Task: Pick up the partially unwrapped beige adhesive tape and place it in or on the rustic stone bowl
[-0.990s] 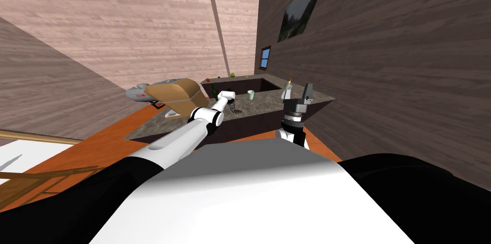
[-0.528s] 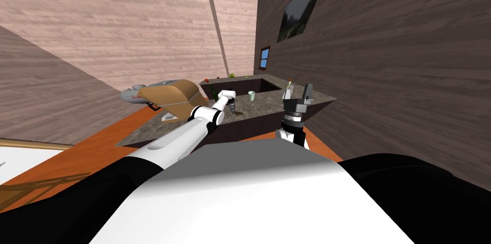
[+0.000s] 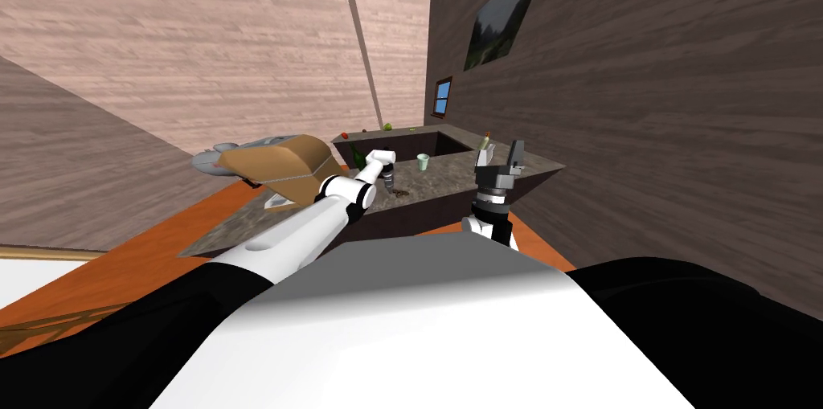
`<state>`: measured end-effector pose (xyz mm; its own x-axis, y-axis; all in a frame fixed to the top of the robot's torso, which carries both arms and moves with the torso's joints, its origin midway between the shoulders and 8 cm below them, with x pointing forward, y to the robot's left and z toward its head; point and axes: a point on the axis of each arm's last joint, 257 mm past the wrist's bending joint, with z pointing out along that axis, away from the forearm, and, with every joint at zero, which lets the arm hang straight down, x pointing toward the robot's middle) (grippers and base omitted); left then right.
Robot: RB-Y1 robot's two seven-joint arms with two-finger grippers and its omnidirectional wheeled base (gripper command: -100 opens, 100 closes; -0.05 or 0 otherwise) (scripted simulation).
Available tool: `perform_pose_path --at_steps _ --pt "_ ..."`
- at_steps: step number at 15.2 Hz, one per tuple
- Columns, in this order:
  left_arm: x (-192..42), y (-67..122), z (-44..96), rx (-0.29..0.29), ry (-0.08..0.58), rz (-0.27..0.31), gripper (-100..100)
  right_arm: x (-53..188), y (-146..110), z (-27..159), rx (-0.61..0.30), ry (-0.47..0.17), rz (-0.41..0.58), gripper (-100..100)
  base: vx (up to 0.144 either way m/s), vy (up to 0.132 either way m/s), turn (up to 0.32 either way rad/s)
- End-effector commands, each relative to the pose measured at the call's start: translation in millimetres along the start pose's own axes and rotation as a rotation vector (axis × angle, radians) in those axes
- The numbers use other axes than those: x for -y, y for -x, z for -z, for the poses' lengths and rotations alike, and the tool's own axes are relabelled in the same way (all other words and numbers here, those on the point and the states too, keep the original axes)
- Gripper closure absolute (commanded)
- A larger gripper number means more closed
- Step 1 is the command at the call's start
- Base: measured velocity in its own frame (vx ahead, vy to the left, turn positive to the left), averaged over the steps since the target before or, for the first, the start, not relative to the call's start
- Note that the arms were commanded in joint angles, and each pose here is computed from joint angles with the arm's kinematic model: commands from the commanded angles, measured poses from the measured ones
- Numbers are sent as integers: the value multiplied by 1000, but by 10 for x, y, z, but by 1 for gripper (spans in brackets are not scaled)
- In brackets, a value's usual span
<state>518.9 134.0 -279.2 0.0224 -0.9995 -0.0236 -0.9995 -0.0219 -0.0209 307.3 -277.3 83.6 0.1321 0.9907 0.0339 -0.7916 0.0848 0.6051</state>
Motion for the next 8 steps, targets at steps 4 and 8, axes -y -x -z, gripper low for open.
perform_pose_path --at_steps 4,8 --pt "-146 -172 -32 -4 40 -32 -100 0 0 0 0 0 0 0 38 27 -14" --pt "-291 -412 -75 -15 70 -74 -100 0 0 0 0 0 0 0 13 9 -9"
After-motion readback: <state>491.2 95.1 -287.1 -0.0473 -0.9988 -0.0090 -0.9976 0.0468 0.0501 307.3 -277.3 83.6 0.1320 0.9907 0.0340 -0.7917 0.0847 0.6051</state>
